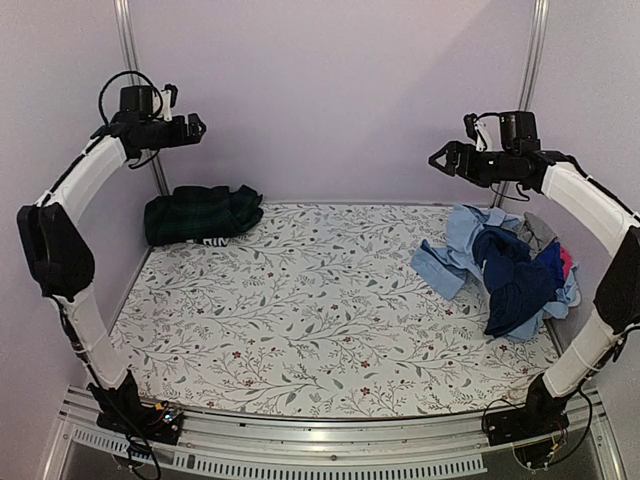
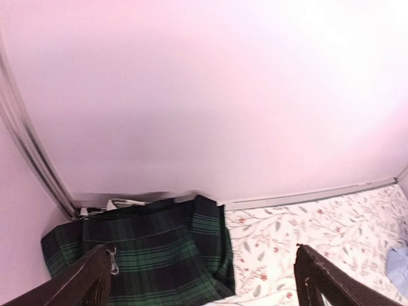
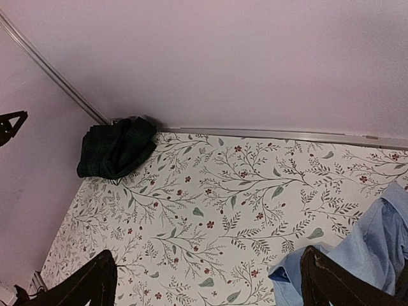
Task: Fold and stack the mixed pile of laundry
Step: Reset both arms
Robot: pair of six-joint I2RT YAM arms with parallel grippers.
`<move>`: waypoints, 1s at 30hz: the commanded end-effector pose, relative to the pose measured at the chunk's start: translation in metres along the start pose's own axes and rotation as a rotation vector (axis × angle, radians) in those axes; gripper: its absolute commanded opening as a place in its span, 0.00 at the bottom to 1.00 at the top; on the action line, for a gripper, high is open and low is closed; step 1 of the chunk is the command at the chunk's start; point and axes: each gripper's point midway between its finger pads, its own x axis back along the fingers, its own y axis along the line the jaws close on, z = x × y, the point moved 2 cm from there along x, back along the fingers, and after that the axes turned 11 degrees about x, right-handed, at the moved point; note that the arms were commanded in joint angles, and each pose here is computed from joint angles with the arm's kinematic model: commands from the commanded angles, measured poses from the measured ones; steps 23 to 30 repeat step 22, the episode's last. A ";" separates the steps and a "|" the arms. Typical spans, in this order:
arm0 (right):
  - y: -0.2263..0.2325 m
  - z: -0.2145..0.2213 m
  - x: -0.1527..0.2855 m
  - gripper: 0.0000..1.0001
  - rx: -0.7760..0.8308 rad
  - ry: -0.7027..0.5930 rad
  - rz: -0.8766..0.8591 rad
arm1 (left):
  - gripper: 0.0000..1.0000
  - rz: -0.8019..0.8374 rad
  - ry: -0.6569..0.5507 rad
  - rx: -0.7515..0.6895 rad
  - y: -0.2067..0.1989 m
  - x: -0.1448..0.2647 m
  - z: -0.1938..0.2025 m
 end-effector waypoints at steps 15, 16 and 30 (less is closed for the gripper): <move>0.102 0.139 -0.019 0.99 -0.040 0.283 -0.343 | 1.00 0.234 0.544 0.042 -0.146 0.075 0.268; 0.106 0.148 -0.020 0.99 -0.039 0.300 -0.348 | 1.00 0.225 0.569 0.047 -0.146 0.076 0.278; 0.109 0.169 -0.023 0.99 -0.043 0.353 -0.329 | 1.00 0.253 0.602 0.070 -0.153 0.086 0.301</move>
